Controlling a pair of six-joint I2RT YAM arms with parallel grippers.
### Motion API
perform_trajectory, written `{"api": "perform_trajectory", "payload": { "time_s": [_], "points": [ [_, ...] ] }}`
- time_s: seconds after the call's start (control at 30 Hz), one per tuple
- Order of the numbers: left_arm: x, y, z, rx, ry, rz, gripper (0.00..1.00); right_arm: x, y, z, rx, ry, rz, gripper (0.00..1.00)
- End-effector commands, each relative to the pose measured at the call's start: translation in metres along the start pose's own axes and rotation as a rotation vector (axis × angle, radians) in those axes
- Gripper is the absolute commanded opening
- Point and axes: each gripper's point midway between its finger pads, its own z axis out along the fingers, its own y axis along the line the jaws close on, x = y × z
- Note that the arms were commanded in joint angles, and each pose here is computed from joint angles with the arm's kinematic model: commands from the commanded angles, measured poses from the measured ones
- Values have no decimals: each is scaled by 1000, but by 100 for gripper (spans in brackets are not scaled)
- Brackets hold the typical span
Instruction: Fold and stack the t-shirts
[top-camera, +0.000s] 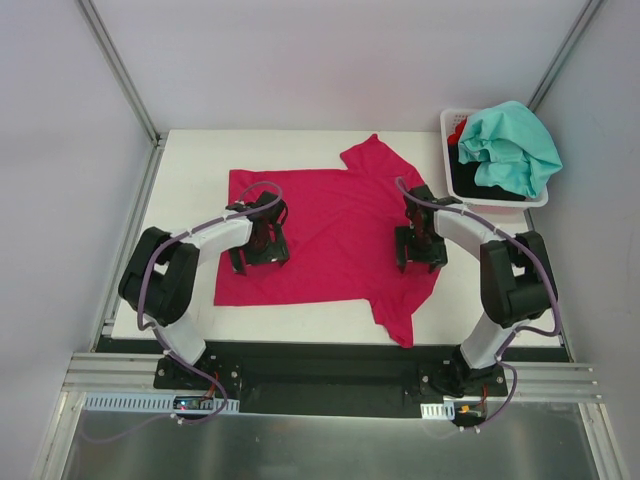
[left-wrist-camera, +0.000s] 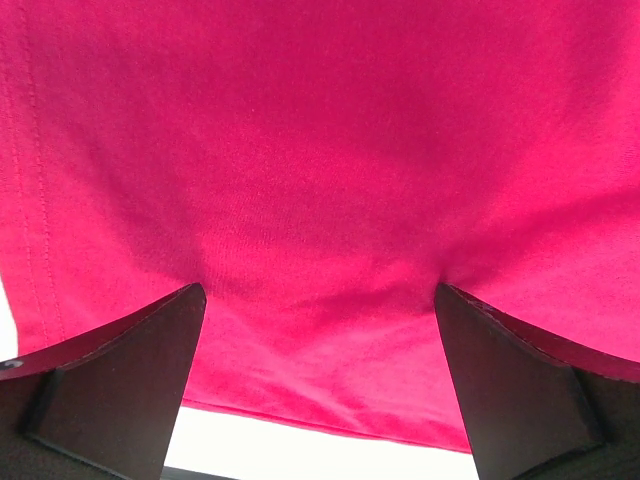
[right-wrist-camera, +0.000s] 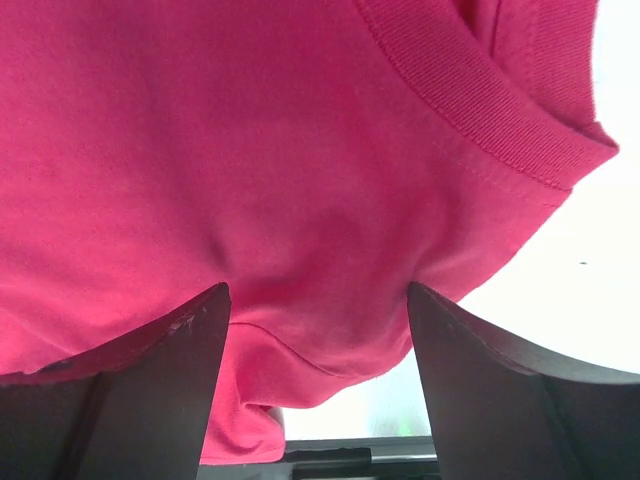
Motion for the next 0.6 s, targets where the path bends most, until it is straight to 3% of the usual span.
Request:
{"api": "perform_trajectory", "payload": {
  "time_s": [0.0,0.23,0.37,0.57],
  "points": [
    [4,0,3,-4,46,-34,99,6,4,3,-30,20,-5,75],
    [8,3,7,-5,54,-42,99,6,6,6,-39,21,-4,75],
    [-3,9,5,-2,-21,-63,99,-2,11,-2,-72,-36,1,75],
    [-11,17,15,-16,-14,-89,99,-16,17,-13,-104,-85,6,75]
  ]
}}
